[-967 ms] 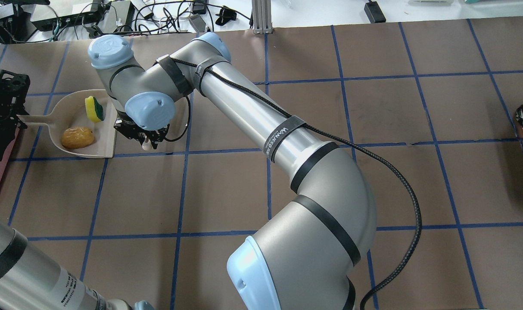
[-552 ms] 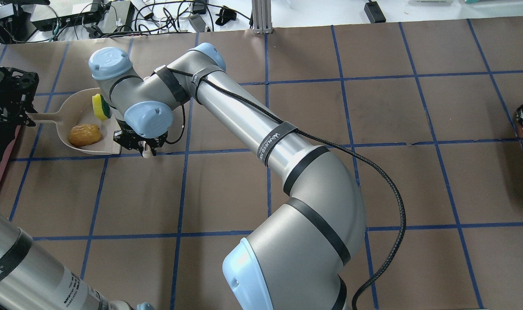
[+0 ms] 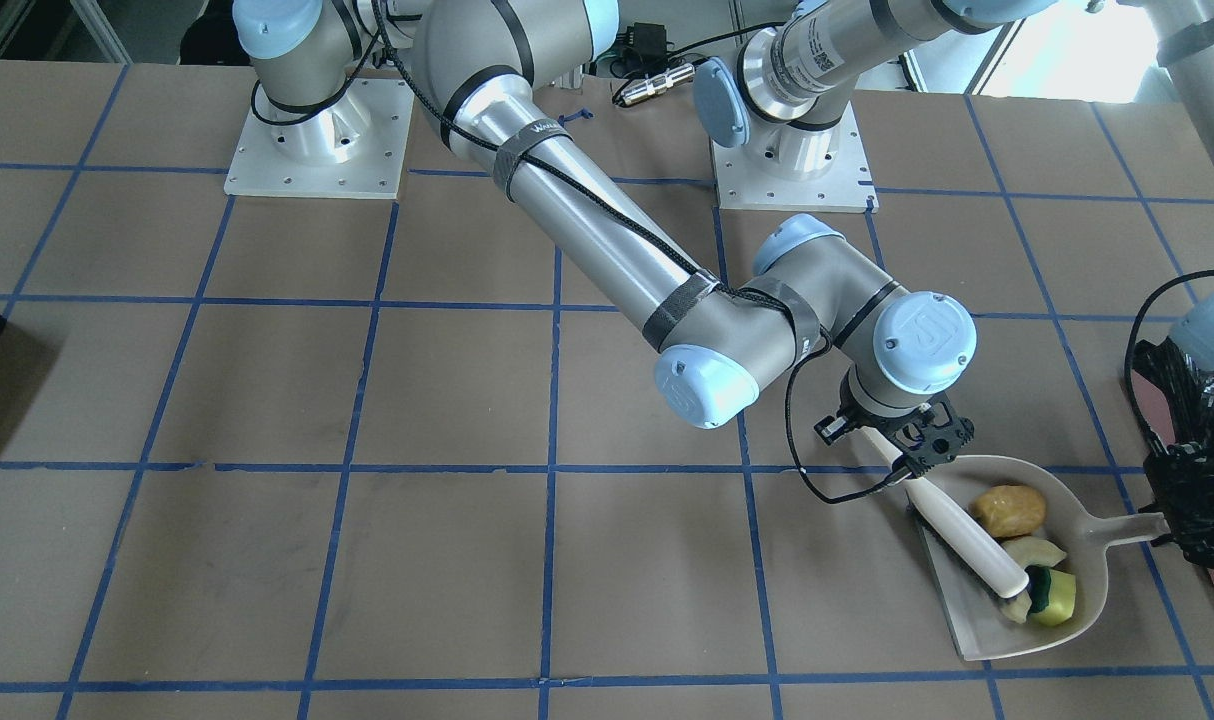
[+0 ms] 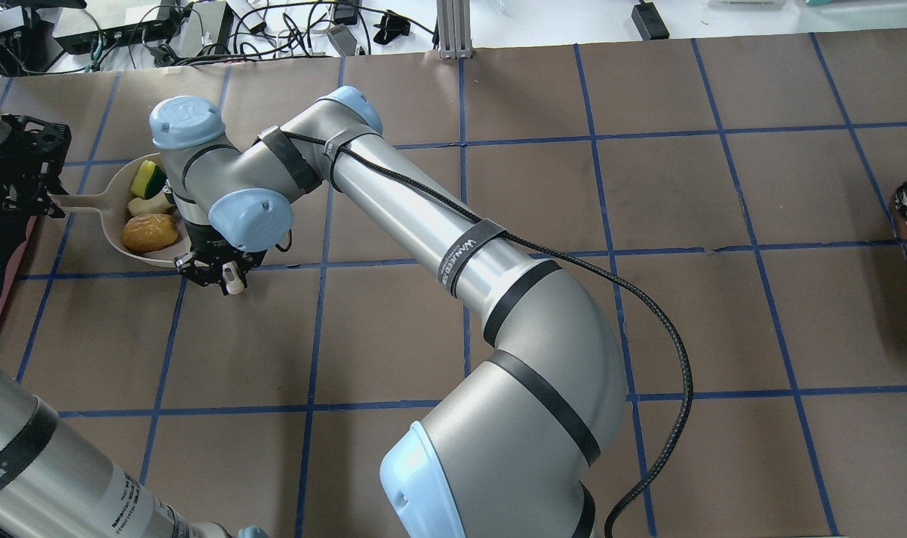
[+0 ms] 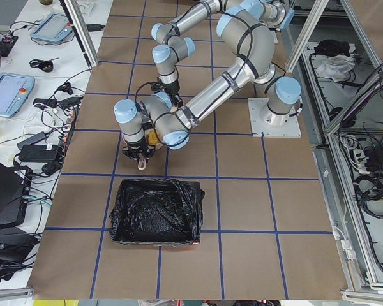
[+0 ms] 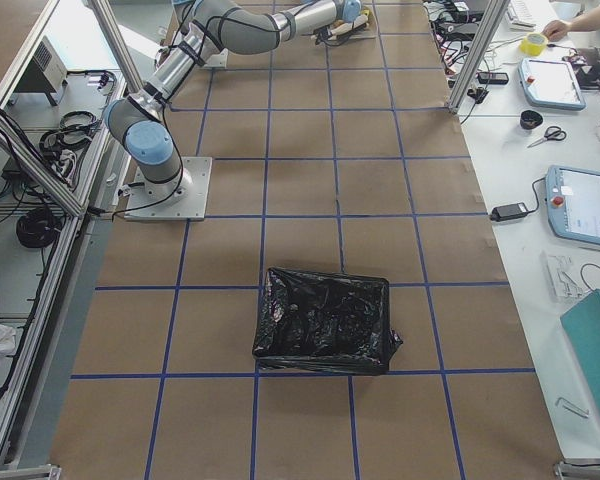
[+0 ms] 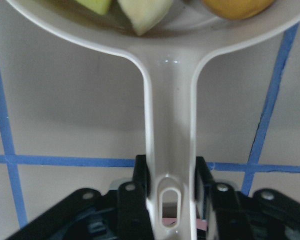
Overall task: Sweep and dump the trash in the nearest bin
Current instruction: 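Lift the loaded dustpan with the left gripper toward the bin while the right gripper withdraws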
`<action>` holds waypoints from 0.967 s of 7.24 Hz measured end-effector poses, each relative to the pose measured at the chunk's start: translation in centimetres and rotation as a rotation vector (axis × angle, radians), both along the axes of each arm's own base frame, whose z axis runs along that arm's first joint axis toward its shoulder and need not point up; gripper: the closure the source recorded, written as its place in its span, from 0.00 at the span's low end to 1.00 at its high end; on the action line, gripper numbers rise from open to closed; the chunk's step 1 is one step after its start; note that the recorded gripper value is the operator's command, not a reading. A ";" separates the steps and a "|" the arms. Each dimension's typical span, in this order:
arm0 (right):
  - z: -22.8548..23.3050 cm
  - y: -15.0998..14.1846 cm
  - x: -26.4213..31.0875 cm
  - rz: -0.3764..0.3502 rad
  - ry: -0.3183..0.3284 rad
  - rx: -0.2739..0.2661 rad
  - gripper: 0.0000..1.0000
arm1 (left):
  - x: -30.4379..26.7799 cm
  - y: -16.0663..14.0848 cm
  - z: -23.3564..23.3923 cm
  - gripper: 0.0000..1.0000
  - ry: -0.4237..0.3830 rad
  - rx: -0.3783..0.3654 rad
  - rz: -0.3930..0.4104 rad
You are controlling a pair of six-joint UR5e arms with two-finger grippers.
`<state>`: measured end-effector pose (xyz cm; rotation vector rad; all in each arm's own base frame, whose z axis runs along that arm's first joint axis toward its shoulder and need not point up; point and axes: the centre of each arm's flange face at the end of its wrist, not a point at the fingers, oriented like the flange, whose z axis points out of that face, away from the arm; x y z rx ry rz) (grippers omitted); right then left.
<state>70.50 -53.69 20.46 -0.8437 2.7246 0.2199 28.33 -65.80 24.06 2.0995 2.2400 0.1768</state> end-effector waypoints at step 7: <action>8.4 0.8 -8.5 -0.258 0.156 0.077 1.00 | 0.0 0.2 0.3 1.00 0.000 -0.004 0.005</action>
